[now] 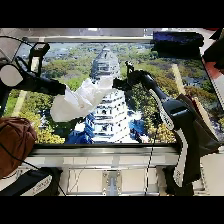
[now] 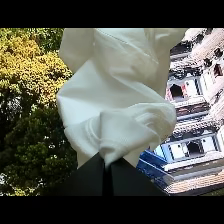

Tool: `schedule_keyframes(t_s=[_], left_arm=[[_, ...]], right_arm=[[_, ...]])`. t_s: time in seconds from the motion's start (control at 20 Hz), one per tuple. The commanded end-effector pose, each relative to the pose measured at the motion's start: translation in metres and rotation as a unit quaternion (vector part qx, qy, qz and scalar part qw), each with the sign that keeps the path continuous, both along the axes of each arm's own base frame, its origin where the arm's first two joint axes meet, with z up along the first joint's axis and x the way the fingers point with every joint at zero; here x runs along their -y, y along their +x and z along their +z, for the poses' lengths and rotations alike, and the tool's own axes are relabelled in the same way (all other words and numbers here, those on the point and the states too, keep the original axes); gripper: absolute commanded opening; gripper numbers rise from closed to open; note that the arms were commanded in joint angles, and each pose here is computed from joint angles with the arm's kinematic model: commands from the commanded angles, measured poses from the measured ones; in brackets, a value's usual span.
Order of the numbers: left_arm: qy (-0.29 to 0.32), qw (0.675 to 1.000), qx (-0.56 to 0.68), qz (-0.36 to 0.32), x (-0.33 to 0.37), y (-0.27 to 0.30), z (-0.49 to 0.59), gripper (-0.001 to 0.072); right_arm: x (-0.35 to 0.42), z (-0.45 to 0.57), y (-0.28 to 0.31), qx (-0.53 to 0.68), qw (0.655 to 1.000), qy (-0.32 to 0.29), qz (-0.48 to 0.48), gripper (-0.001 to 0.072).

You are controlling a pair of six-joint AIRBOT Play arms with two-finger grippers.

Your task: Fold the shirts.

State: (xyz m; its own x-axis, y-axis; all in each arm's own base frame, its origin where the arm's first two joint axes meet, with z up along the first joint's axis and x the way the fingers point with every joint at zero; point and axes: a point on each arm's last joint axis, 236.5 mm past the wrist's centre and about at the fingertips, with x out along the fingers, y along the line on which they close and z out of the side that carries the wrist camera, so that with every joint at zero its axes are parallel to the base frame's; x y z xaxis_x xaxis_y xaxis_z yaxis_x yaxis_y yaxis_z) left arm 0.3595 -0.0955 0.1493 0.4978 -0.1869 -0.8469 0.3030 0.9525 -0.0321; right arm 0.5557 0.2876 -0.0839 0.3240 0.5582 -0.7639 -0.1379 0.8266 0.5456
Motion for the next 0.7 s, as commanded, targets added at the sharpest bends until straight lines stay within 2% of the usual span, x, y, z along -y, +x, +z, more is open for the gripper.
schedule_keyframes(t_s=[0.0, 0.05, 0.15, 0.25, 0.35, 0.5, 0.65], left_arm=[[0.0, 1.0, 0.0, 0.0, 0.0, 0.0, 0.0, 0.001], [0.001, 1.0, 0.0, 0.001, -0.001, 0.0, 0.0, 0.001], [0.001, 1.0, 0.0, 0.0, -0.001, 0.0, 0.0, 0.001], [0.003, 1.0, 0.0, 0.001, -0.002, 0.001, -0.001, 0.001], [0.019, 1.0, 0.005, 0.006, -0.009, 0.003, -0.001, 0.001], [0.072, 0.995, 0.057, 0.026, -0.037, 0.016, 0.017, 0.001], [0.077, 0.979, 0.185, 0.041, -0.051, 0.02, 0.084, 0.001]], right_arm=[[-0.01, 0.005, 0.007, 0.023, 1.0, 0.01, 0.002, 0.0108], [-0.013, 0.006, 0.006, 0.024, 1.0, 0.012, 0.002, 0.0083], [-0.015, 0.003, 0.001, 0.011, 1.0, 0.014, 0.005, 0.0083], [-0.014, 0.001, -0.008, -0.006, 1.0, 0.01, 0.017, 0.001], [-0.009, 0.014, -0.007, -0.006, 1.0, 0.009, 0.026, 0.001], [-0.001, 0.085, 0.001, 0.044, 0.998, 0.007, 0.052, 0.001], [0.022, 0.189, -0.021, 0.127, 0.987, -0.019, 0.097, 0.001]])
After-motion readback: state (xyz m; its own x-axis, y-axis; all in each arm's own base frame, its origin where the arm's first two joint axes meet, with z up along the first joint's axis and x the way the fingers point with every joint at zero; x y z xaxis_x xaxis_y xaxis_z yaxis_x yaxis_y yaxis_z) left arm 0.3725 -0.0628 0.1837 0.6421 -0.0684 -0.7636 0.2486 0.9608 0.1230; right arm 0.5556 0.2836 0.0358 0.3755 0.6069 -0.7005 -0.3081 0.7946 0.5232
